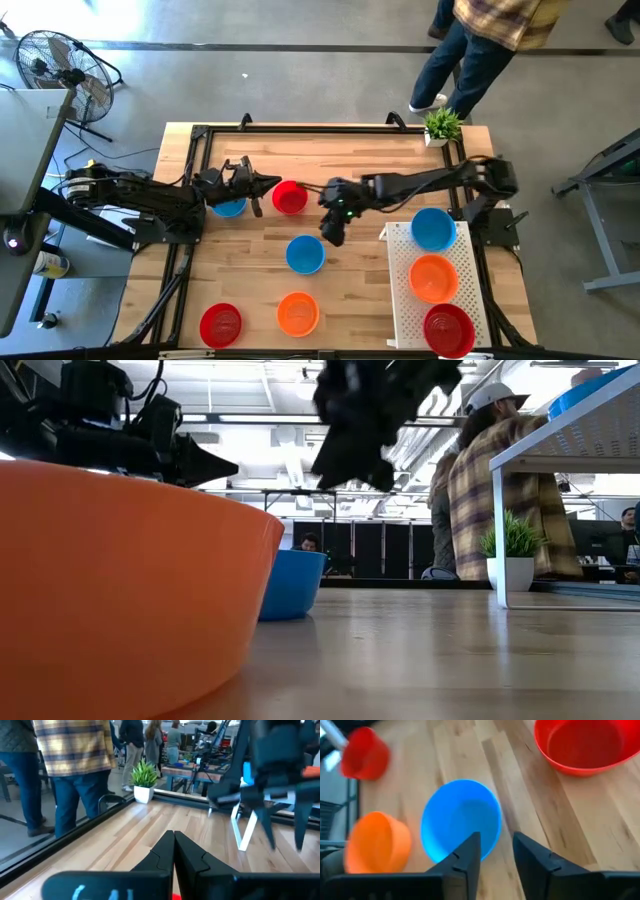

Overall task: Pick & Place Mini bowls
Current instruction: Stack the blue bowl on top of the other blue bowl on the shelf

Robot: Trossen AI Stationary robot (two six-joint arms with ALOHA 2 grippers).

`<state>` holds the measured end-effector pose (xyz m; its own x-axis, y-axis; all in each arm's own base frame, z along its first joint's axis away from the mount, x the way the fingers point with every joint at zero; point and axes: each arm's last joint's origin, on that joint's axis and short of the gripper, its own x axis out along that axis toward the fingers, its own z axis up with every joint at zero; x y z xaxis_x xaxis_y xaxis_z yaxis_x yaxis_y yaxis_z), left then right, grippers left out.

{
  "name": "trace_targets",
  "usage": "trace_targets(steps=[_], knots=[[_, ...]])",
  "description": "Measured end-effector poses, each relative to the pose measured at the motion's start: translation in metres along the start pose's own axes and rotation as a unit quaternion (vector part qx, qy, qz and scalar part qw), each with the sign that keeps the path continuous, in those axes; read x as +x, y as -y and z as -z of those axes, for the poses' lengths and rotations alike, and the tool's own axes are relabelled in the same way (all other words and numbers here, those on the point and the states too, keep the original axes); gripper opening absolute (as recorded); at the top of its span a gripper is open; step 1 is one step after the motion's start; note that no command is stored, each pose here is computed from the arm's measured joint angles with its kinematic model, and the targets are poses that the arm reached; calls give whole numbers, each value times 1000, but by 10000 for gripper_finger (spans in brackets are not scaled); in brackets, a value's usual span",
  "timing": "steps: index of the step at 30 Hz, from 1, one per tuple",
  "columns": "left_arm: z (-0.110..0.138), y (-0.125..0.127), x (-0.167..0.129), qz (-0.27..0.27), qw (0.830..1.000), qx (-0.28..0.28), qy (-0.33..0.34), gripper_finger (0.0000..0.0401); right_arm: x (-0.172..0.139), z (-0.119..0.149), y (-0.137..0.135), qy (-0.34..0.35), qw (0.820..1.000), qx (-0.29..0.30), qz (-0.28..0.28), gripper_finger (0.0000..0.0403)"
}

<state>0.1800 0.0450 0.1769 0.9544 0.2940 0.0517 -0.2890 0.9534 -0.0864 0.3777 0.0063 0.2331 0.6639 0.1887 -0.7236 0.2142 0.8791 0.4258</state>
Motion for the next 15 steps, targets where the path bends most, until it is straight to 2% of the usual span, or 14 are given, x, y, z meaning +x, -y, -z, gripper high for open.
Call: trace_targets(steps=[3,9,15], knots=[[0,0,0,0,1000,0,1,0,23,0,3,-19,1000,4,14,117],[1,0,0,0,1000,4,-3,0,64,5,5,-51,998,2,39,118],[1,0,0,-1,1000,4,-6,0,83,6,8,-62,997,1,51,112]])
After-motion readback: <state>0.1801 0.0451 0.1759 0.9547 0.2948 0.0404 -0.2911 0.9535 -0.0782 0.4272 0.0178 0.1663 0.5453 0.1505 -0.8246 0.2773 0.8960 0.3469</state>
